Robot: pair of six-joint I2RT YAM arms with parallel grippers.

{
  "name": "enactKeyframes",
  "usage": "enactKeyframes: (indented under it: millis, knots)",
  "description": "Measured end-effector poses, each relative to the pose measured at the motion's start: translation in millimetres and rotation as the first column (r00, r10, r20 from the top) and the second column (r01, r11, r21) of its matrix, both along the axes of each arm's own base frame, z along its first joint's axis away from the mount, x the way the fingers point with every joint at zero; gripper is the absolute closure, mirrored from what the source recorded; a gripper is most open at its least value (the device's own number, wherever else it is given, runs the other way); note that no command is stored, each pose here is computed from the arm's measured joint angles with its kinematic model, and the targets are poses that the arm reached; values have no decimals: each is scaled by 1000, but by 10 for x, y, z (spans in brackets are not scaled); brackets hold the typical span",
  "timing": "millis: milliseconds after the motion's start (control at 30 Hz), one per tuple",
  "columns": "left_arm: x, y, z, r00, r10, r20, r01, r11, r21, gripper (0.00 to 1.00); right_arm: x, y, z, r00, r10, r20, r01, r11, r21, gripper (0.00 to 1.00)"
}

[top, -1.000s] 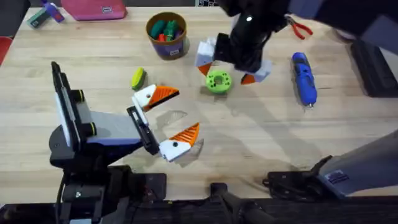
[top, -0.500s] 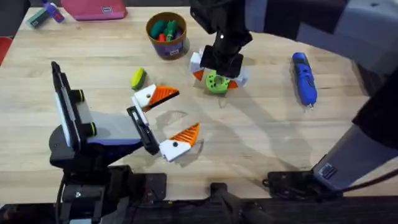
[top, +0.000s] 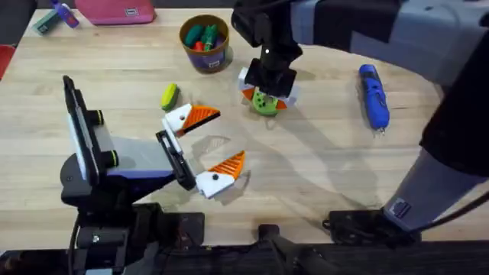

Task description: Pick up the gripper from the table and insert it into the empty holder that is missing its gripper. Then pick up a screw, insert it into the mounting hole, and use the screwdriver to tighten it. Finally, clean up the table by picking up the vegetable and placing it into the bucket.

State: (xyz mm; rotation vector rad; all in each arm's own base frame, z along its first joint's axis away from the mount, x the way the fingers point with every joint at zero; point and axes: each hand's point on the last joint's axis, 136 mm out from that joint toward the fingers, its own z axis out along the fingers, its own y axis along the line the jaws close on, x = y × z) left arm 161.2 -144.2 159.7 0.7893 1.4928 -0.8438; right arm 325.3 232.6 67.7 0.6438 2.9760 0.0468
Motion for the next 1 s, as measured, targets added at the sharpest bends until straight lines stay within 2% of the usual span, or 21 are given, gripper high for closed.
enactKeyframes:
  millis: [100,267,1000]
  knots:
    - [0,0,0,1000,0,0,0,1000,0,16,0,-2,-38,1000,-3,-6,3,1000,-5,347]
    - [0,0,1,1000,0,1,0,1000,0,15,9,-1,-37,1000,-7,-2,7,1000,-6,436]
    - [0,0,1,1000,0,0,0,1000,0,15,13,-9,-37,1000,-11,13,12,1000,-26,588]
